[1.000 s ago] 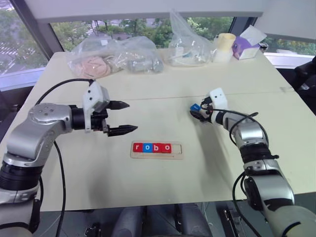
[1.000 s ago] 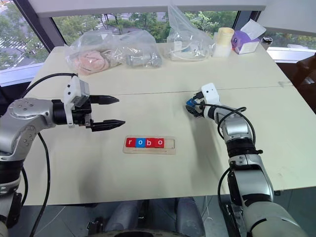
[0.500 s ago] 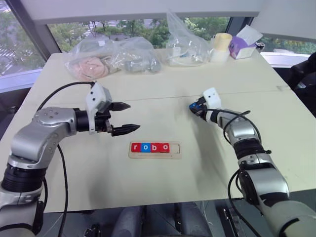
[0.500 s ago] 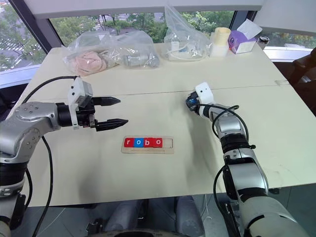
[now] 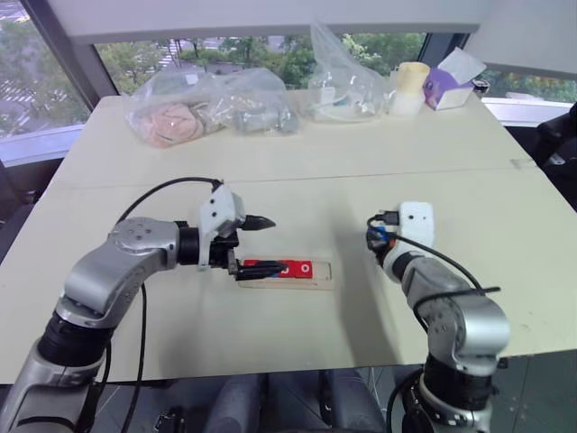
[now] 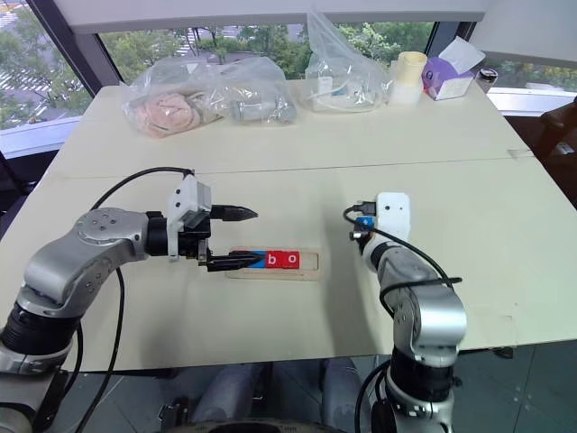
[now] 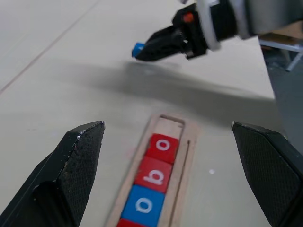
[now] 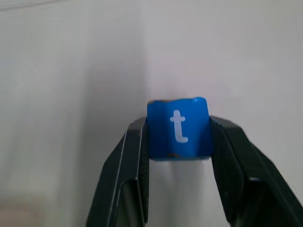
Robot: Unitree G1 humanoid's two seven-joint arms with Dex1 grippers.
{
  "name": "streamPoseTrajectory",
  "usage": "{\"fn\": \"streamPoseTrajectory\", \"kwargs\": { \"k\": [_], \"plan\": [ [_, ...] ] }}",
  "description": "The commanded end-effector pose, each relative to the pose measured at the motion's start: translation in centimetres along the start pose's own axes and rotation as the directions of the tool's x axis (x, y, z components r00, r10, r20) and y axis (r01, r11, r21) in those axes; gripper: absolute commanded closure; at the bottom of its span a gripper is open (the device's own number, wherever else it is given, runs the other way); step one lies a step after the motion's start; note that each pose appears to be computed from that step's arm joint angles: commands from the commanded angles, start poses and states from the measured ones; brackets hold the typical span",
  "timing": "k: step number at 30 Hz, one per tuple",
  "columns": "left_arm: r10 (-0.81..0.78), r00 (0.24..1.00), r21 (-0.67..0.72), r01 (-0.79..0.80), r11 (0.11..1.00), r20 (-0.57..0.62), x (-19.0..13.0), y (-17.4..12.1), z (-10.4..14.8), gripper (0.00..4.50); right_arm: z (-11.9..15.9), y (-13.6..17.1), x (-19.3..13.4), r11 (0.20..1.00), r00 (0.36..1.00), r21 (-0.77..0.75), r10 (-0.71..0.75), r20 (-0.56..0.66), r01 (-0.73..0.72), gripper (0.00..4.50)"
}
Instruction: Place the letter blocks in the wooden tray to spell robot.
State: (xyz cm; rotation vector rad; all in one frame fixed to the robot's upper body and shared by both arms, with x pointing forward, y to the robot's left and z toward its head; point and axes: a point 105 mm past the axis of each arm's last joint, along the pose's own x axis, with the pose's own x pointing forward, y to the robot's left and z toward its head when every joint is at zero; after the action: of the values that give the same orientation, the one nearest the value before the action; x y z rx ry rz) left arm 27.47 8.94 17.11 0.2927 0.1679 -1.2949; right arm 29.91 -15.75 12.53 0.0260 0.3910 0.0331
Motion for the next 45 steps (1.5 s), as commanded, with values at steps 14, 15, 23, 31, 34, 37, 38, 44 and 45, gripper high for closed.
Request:
{"fn": "streamPoseTrajectory", "kwargs": {
  "k": [14, 15, 23, 31, 34, 37, 38, 44, 45],
  "plan": [
    [-0.034, 0.999, 0.079, 0.037, 0.996, -0.032, 0.2, 0.6, -0.6, 0.00, -2.7, 1.3, -2.1, 0.997, 0.991, 0.071, 0.033, -0.128, -0.024, 1.31],
    [-0.030, 0.999, 0.079, 0.033, 0.996, -0.034, 0.1, 0.7, -0.6, 0.00, -2.6, 1.2, -2.1, 0.998, 0.992, 0.061, 0.034, -0.126, -0.026, 0.73],
    [-0.034, 0.998, 0.086, 0.039, 0.996, -0.054, -1.2, 1.0, -0.9, 0.00, 2.2, 0.7, -2.6, 0.909, 0.931, -0.227, 0.364, 0.026, -0.349, 0.04],
    [-0.045, 0.996, 0.115, 0.054, 0.992, -0.078, -1.5, 1.1, -1.0, 0.00, -0.7, -8.3, -2.5, 0.533, 0.824, -0.656, 0.502, -0.263, -0.535, 0.04],
    [-0.036, 0.997, 0.112, 0.043, 0.993, -0.070, -1.3, 1.0, -1.0, 0.00, -0.6, -9.3, -1.7, 0.488, 0.798, -0.675, 0.543, -0.263, -0.554, 0.04],
    [-0.028, 0.998, 0.107, 0.035, 0.994, -0.064, -1.2, 0.9, -1.0, 0.00, -0.6, -9.2, -1.1, 0.448, 0.765, -0.682, 0.589, -0.261, -0.578, 0.04],
    [-0.025, 0.998, 0.106, 0.032, 0.994, -0.063, -1.2, 0.9, -1.0, 0.00, -0.7, -9.1, -0.8, 0.435, 0.758, -0.687, 0.596, -0.265, -0.582, 0.04],
    [-0.009, 0.998, 0.099, 0.015, 0.995, -0.059, -1.2, 0.8, -0.9, 0.00, -1.1, -7.4, 0.5, 0.369, 0.707, -0.699, 0.652, -0.275, -0.612, 0.04],
    [-0.006, 0.998, 0.098, 0.012, 0.995, -0.059, -1.3, 0.8, -0.9, 0.00, -1.1, -7.2, 0.6, 0.364, 0.703, -0.701, 0.657, -0.273, -0.613, 0.04]
  ]
}}
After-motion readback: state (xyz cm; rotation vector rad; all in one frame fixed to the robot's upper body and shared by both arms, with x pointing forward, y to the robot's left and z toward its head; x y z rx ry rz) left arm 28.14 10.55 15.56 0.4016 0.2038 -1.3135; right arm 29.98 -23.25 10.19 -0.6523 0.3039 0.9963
